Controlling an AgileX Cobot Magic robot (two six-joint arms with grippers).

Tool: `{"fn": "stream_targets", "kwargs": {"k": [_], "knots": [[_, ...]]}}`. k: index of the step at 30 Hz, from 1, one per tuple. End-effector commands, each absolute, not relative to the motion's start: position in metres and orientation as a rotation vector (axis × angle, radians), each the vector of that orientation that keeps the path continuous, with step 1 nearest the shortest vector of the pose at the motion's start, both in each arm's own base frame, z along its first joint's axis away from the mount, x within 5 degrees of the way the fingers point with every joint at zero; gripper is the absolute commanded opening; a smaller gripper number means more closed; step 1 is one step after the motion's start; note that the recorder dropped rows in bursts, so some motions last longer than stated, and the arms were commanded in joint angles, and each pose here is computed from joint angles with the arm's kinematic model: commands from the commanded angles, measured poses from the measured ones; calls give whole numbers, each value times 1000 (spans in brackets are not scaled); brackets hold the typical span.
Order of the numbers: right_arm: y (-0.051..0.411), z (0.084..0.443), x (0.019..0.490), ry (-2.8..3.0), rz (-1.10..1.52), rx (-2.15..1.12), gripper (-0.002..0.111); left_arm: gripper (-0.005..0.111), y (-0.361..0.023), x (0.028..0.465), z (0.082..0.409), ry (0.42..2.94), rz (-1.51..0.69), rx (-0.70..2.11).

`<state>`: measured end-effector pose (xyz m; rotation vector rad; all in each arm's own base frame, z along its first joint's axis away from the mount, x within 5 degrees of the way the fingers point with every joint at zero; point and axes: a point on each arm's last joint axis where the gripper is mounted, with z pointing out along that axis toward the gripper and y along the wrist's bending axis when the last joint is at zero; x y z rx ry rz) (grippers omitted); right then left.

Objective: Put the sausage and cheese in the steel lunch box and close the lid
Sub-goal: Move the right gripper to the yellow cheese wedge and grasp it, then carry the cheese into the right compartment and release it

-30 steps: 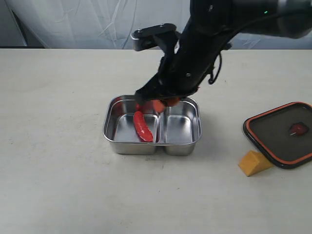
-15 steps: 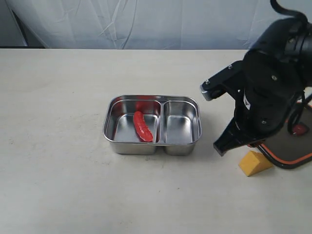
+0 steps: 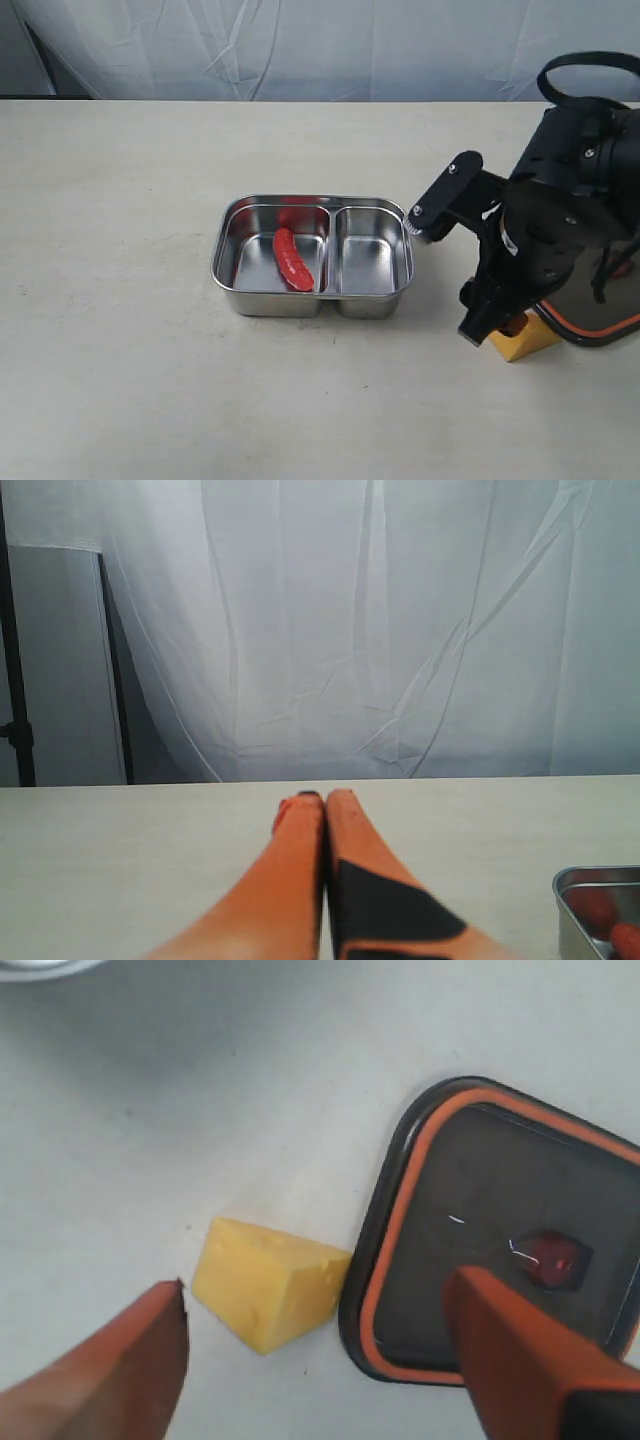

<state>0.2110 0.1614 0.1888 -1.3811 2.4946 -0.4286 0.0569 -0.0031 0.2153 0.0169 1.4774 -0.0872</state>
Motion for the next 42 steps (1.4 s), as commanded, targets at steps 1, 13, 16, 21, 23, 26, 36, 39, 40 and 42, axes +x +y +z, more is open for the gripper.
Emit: {"fn": "stream_targets", "kwargs": {"k": [1, 13, 16, 21, 23, 26, 36, 39, 40, 42], "knots": [[158, 169, 208, 2433, -466, -1593, 69, 0, -4, 56, 214, 1474, -95, 21], [160, 142, 212, 2323, -530, -1878, 69, 0, -4, 56, 214, 1474, -95, 21], [159, 135, 213, 2323, -563, -1916, 69, 0, -4, 56, 214, 1474, -95, 21], [159, 127, 212, 2356, -572, -1938, 69, 0, -4, 56, 214, 1474, -95, 21], [159, 124, 212, 2362, -568, -1942, 69, 0, -4, 56, 214, 1474, -95, 21], [160, 121, 211, 2384, -553, -1939, 69, 0, -4, 56, 214, 1474, -95, 21], [160, 116, 209, 2435, -535, -1929, 9, 0, -4, 56, 214, 1474, -95, 21], [160, 116, 209, 2438, -535, -1928, 1, 0, -4, 56, 214, 1474, -95, 21], [160, 116, 209, 2438, -535, -1928, 0, 0, -4, 56, 214, 1474, -95, 21], [160, 116, 209, 2438, -535, -1928, 0, 0, -4, 56, 214, 1474, -95, 21]]}}
